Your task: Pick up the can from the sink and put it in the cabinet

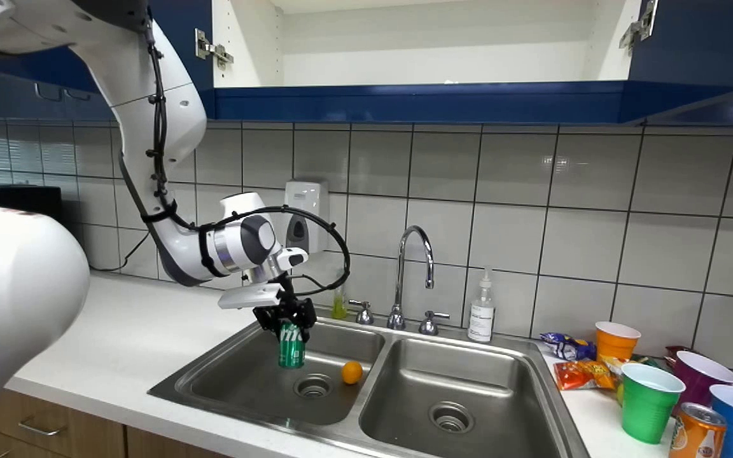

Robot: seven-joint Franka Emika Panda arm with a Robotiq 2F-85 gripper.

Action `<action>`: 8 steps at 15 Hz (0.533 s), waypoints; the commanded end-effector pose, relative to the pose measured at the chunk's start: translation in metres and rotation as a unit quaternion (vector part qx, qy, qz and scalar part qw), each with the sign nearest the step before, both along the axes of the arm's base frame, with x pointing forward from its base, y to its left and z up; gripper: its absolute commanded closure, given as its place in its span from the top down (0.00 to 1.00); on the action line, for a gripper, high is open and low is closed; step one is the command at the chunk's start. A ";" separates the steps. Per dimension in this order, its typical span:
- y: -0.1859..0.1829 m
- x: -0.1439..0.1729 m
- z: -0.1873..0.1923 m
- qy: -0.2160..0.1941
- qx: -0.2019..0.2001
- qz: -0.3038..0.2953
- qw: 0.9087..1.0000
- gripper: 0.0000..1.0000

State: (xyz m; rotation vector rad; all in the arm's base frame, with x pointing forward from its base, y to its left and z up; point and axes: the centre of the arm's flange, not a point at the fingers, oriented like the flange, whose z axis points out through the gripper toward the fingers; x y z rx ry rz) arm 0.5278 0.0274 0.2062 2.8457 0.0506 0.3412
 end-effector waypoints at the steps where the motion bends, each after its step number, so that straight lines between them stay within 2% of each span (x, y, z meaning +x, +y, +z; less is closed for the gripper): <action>1: 0.013 -0.031 0.040 0.008 0.011 -0.003 1.000 0.40; 8: 0.016 -0.063 0.072 0.031 0.016 -0.024 0.999 0.40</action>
